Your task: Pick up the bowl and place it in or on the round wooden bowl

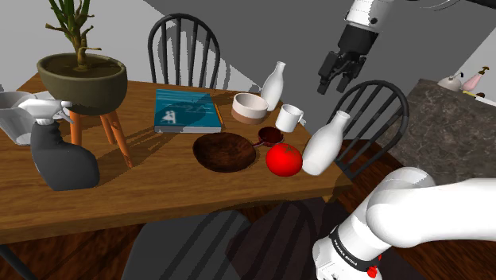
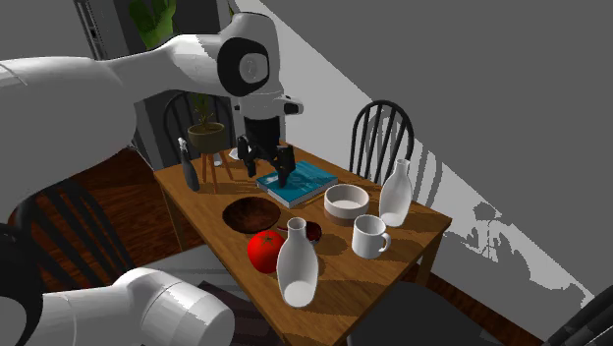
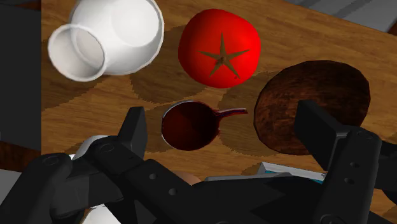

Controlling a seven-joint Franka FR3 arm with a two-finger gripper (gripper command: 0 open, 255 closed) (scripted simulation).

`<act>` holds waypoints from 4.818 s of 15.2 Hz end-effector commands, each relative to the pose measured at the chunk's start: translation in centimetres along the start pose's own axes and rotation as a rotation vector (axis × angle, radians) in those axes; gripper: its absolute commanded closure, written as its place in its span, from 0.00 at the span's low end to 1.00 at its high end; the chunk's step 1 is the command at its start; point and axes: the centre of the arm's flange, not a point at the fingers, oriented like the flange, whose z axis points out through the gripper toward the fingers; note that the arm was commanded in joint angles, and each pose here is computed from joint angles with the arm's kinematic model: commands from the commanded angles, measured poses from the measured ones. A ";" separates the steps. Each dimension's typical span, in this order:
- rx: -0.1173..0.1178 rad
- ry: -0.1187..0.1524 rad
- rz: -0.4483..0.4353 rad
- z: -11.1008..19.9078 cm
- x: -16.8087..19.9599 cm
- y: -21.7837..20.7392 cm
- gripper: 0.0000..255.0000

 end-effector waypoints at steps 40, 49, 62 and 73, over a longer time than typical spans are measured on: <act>0.002 0.009 -0.014 25.6 37.4 -1.9 0.00; 0.002 0.009 -0.014 27.0 37.4 -1.9 0.00; 0.002 0.009 -0.014 25.9 37.4 -1.9 1.00; 0.002 0.009 -0.014 20.1 37.4 -1.8 1.00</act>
